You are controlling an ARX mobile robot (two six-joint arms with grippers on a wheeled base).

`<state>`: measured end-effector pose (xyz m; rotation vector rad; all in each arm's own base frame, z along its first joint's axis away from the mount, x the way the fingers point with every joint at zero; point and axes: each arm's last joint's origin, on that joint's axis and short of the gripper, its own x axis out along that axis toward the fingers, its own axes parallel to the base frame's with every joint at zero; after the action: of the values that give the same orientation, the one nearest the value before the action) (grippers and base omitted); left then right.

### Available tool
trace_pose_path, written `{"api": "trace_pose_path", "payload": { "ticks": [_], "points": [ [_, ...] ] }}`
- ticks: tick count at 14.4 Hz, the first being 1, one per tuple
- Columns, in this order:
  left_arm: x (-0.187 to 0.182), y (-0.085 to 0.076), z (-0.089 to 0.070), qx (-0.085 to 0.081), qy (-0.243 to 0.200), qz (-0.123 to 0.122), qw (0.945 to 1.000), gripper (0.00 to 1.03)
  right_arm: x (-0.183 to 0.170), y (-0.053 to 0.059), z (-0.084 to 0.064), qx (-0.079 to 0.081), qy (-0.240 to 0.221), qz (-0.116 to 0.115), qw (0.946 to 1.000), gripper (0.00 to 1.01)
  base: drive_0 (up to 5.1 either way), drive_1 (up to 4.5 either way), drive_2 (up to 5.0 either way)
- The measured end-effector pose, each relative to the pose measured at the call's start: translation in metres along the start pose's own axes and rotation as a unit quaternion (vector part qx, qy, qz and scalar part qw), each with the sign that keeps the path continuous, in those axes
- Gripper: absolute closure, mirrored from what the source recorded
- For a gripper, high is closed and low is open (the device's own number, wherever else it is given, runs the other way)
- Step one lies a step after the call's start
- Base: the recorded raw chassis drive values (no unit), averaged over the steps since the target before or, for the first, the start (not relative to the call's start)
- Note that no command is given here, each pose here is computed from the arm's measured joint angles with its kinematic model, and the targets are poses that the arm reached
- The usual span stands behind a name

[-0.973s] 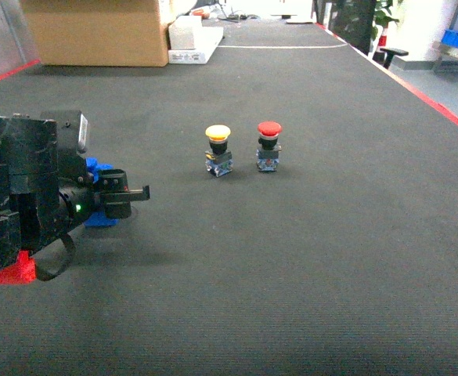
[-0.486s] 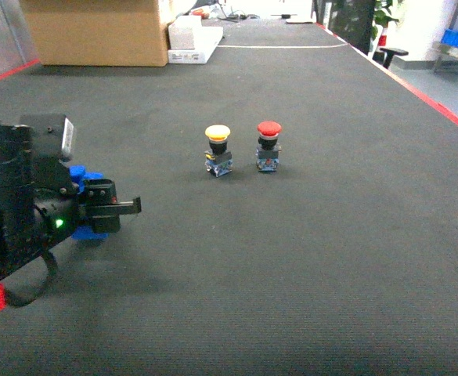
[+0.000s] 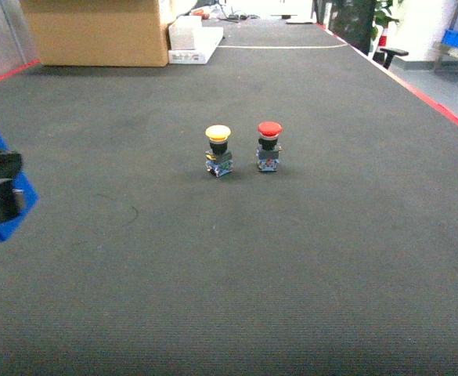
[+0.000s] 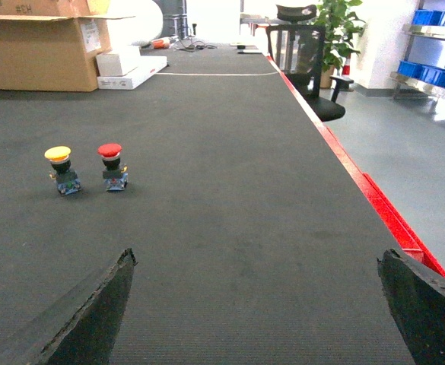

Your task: Pick blue part to blue bin on bottom shelf

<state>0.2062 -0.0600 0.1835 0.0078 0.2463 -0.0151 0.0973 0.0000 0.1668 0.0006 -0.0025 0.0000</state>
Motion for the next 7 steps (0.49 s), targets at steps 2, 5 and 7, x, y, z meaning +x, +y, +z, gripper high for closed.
{"api": "trace_pose_path", "payload": {
  "ticks": [2, 5, 7],
  "points": [
    [-0.051, 0.001, 0.016, -0.009, -0.044, 0.017, 0.9989, 0.59, 0.0, 0.0, 0.0, 0.0, 0.0, 0.0, 1.0, 0.03, 0.0, 0.0, 0.0],
    [-0.108, 0.02, 0.018, -0.043, -0.076, 0.04, 0.9954, 0.59, 0.0, 0.0, 0.0, 0.0, 0.0, 0.0, 1.0, 0.03, 0.0, 0.0, 0.0],
    [-0.118, 0.029, 0.016, -0.056, -0.079, 0.047, 0.9942, 0.59, 0.0, 0.0, 0.0, 0.0, 0.0, 0.0, 1.0, 0.03, 0.0, 0.0, 0.0]
  ]
}}
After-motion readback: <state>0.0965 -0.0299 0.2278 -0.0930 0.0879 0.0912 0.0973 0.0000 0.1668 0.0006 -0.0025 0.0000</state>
